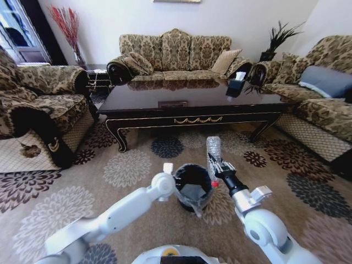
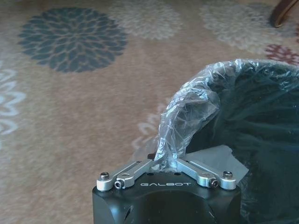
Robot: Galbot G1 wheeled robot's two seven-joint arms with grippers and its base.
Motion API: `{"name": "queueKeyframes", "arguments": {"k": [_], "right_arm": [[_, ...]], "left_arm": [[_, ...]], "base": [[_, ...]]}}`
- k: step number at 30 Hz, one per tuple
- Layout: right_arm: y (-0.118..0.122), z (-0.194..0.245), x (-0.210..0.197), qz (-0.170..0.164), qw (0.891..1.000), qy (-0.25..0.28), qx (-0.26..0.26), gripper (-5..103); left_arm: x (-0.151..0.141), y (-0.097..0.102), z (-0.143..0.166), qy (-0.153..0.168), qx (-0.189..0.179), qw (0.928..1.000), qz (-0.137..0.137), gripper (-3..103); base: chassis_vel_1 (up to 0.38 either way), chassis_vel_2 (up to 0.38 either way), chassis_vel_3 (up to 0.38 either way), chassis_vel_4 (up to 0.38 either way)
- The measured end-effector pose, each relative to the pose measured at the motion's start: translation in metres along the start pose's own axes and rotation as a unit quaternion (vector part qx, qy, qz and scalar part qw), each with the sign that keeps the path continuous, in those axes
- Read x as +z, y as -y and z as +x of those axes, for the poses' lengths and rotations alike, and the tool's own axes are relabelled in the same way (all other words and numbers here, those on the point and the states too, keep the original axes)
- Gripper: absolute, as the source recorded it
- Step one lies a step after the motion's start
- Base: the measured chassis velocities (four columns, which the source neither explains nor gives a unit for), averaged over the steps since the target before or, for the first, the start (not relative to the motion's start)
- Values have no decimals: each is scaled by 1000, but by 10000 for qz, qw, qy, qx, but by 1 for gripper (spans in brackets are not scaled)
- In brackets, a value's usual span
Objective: Move to the front of the table and pick up the trash from the floor, then place it into the trash bin.
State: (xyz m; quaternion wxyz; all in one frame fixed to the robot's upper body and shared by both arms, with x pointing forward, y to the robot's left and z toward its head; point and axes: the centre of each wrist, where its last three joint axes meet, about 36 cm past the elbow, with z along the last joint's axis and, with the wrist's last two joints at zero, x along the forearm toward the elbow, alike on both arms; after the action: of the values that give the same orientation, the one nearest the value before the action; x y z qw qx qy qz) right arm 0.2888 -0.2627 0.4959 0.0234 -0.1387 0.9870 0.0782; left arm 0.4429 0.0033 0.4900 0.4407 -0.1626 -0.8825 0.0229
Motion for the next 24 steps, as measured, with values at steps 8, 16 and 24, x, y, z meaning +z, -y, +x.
{"name": "queueKeyframes", "arguments": {"k": [8, 16, 24], "right_arm": [[0, -2, 7, -13, 10000, -47, 13, 25], [0, -2, 13, -15, 9998, -173, -112, 51], [0, 0, 16, -16, 9996, -237, -124, 78]], "left_arm": [[2, 11, 1, -39, 31, 9999, -127, 0], [6, 3, 1, -79, -37, 9999, -131, 0], [10, 1, 0, -108, -49, 9999, -96, 0]], "base": [[0, 0, 0, 0], [0, 0, 0, 0], [0, 0, 0, 0]]}}
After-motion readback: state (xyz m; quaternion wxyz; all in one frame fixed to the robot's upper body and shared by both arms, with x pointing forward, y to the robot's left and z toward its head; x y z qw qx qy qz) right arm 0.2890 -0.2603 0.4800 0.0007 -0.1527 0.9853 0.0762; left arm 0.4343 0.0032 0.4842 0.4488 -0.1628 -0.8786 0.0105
